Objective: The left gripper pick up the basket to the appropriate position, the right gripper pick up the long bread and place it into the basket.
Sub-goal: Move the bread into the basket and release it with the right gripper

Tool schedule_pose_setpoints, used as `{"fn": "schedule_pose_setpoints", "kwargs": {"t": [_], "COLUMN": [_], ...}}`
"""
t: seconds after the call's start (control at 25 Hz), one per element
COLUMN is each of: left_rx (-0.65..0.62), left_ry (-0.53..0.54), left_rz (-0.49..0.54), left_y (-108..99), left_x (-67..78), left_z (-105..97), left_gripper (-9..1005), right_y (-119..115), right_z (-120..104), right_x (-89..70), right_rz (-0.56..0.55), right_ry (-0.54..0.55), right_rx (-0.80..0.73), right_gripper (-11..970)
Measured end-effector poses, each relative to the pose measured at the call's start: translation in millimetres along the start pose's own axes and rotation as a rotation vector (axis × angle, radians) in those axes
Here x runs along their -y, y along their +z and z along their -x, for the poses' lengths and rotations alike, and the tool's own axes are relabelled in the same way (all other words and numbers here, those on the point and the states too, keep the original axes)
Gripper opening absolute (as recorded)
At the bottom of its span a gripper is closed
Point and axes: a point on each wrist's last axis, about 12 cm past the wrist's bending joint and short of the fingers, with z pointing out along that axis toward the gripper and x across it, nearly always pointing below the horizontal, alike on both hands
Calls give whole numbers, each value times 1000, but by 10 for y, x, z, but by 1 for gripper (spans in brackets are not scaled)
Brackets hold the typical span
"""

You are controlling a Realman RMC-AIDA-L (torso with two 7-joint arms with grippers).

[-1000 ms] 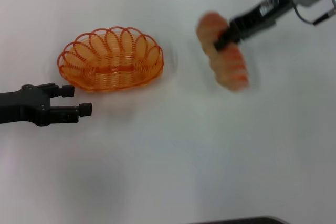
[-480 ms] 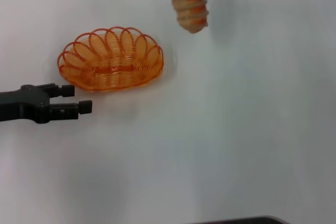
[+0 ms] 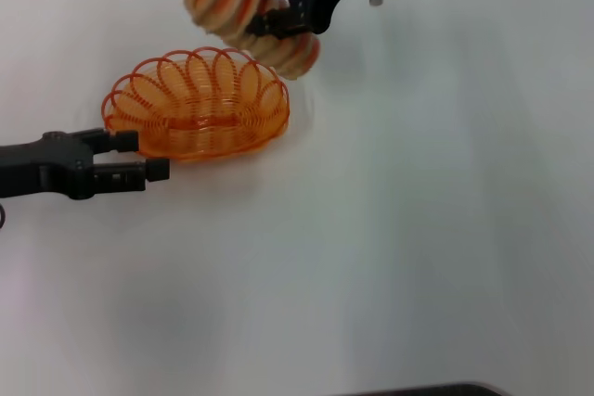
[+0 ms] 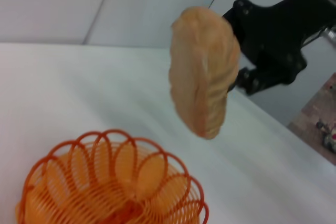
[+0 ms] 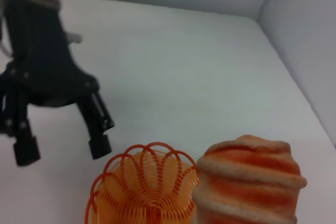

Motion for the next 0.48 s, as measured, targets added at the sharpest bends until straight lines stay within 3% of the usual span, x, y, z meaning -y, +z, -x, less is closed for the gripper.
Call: {"fn": "schedule_pose_setpoints", "kwargs": {"t": [0.28, 0.48], "left_rx": [39, 64], "left_ry": [22, 37], "left_rz": [-9, -13], "left_y": [12, 34], "left_x": [-1, -1], "left_z": [57, 105], "left_gripper": [905, 904], "right_y": [194, 307], "right_z": [182, 237], "right_x": [-5, -59], "right_rz": [6, 50], "right_ry": [-226, -298], "right_rx": [-70, -123], "right_gripper": [421, 422]}}
